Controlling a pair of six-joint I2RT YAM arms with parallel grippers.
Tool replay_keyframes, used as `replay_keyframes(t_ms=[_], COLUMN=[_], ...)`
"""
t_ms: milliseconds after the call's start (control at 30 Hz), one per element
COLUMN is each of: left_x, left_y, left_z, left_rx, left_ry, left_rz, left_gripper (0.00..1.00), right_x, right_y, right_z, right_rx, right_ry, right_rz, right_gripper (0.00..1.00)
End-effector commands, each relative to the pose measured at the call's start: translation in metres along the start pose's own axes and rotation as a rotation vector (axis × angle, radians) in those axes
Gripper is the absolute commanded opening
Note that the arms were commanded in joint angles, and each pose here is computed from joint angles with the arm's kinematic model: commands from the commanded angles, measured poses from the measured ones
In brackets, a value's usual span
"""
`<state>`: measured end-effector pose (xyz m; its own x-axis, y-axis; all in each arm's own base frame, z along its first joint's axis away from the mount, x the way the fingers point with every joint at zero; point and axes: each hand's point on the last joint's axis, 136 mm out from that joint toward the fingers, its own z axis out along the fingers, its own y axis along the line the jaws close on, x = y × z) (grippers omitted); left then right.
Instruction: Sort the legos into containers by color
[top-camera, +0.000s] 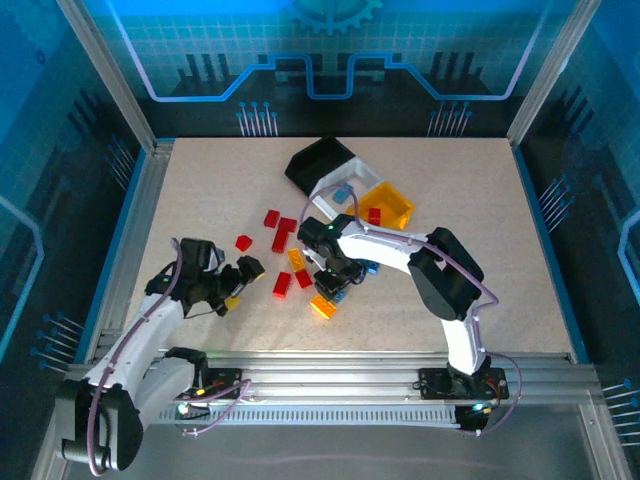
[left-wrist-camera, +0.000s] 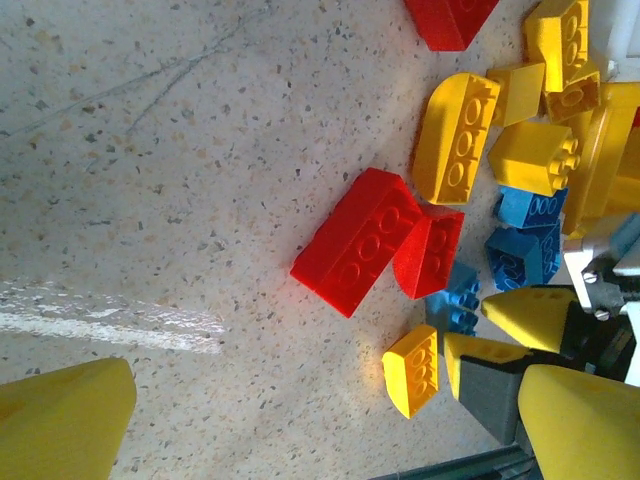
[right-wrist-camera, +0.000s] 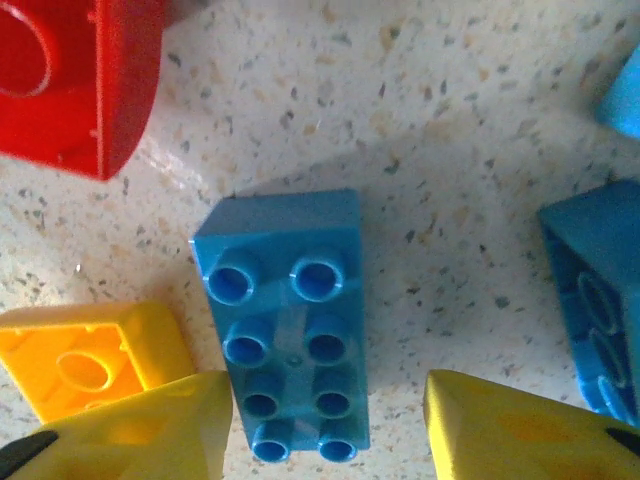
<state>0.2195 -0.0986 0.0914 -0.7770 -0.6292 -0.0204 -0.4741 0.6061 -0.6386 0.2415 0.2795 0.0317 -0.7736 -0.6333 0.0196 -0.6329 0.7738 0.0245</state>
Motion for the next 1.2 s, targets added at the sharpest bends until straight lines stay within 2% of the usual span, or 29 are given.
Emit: replay_keyframes(t_ms=[0, 200, 367, 667, 1167], left_x=[0.005, 0.003, 0.003, 0.006, 0.008], left_y=[0.009, 0.007, 0.008, 0.011, 0.012], left_z=[0.000, 0.002, 0.003, 0.003, -0.002], left_rx=[-0.022, -0.022, -0.019, -0.020, -0.028], left_ry=[0.017, 0.017, 0.017, 0.015, 0.021], left_rz=[-0.013, -0.018, -0.027, -0.043, -0.040], left_gripper=[0.99, 0.99, 0.99, 0.99, 0.99], right_x=[-0.001, 0.004, 0.002, 0.000, 0.001], right_y=[-0.009, -0.025, -0.008, 0.002, -0.012], right_z=[0.000, 0.000, -0.004, -0.003, 0.017], right_rx=[0.048, 0.077, 0.016, -0.014, 0.060], right_ry=[0.012, 0.029, 0.004, -0.006, 0.009], right_rz=[0.022, 0.087, 0.049, 0.022, 0.035], right_gripper=[0.52, 0.50, 0.56, 0.56, 0.58])
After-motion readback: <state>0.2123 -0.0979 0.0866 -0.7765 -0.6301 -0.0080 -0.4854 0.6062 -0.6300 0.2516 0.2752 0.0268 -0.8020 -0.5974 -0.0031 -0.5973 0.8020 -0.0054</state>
